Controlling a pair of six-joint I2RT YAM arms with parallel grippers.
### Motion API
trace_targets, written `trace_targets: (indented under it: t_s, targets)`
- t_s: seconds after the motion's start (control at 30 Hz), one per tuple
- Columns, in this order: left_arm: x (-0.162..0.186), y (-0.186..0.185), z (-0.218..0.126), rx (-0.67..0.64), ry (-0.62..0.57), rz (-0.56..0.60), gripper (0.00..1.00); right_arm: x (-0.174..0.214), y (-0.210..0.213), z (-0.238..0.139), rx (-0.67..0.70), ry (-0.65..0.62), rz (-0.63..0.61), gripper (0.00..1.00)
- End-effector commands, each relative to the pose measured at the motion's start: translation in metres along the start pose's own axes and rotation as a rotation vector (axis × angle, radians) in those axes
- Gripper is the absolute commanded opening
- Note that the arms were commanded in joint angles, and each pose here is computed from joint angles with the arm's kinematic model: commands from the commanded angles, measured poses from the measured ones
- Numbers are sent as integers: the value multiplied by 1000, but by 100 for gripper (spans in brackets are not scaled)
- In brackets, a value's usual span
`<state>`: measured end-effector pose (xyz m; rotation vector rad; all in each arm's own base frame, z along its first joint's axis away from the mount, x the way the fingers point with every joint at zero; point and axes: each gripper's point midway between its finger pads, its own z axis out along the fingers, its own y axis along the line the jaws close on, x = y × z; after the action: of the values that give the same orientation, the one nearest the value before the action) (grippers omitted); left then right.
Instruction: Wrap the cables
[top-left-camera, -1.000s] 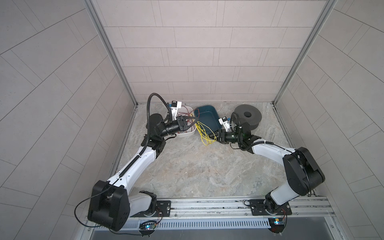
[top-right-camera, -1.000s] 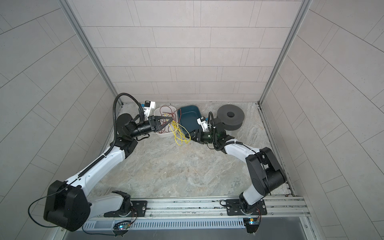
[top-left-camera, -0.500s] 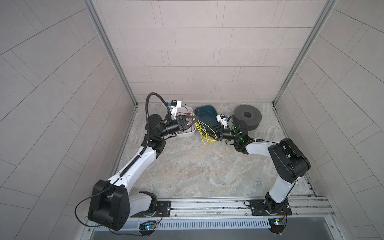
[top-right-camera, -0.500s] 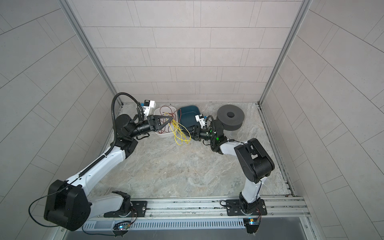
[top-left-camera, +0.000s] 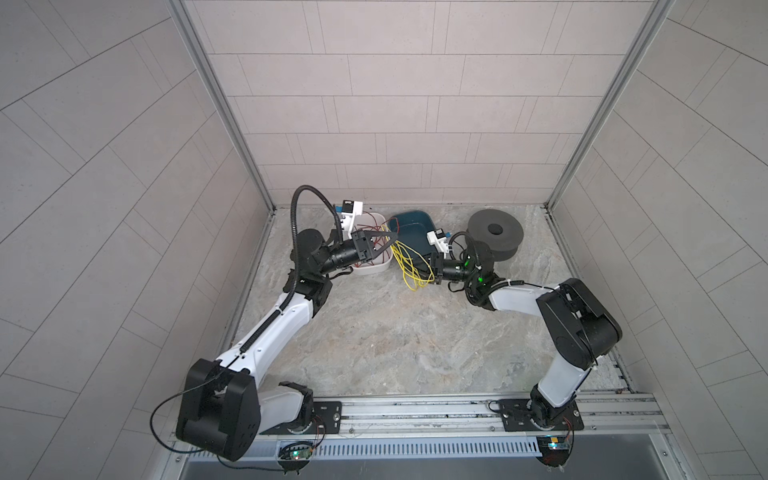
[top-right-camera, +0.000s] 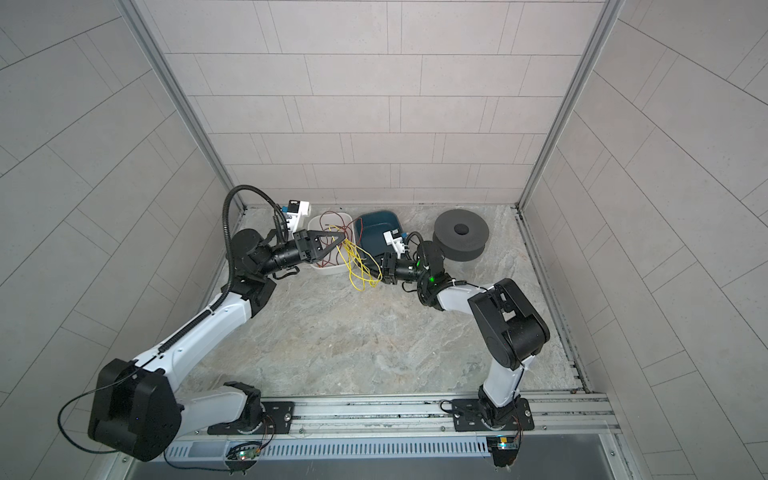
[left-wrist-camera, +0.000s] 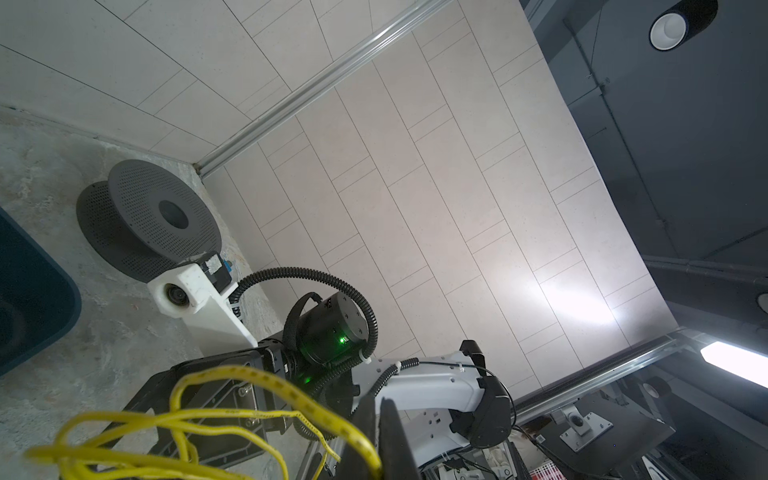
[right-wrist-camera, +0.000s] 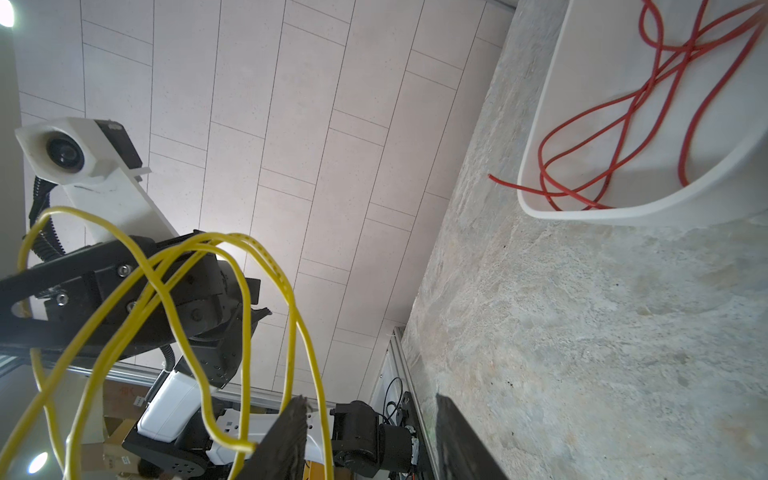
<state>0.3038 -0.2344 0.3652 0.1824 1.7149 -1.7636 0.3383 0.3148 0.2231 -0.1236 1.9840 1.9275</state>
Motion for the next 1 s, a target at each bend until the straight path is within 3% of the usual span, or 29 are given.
trace_targets:
  t_s: [0.0, 0.37, 0.47, 0.57, 0.63, 0.8, 0.97]
  targets:
    - [-4, -12, 0, 45, -6, 53, 0, 3, 27, -2, -59, 8, -37, 49]
    - [-10, -19, 1, 80, -23, 48, 0, 7, 25, 6, -62, 27, -33, 39]
    - [-9, -20, 1, 83, -19, 51, 0, 8, 21, 6, -49, 30, -25, 28]
    - [-8, -22, 1, 86, -9, 56, 0, 5, 13, 3, -16, 13, -19, 4]
    - [-6, -23, 0, 79, 9, 73, 0, -1, 8, -3, 7, -18, -16, 0]
    - [-1, -10, -6, -69, 45, 160, 0, -20, -4, -31, 84, -119, -1, 0]
    - [-2, 18, -26, -359, 55, 297, 0, -19, -25, -56, 309, -128, -50, 0]
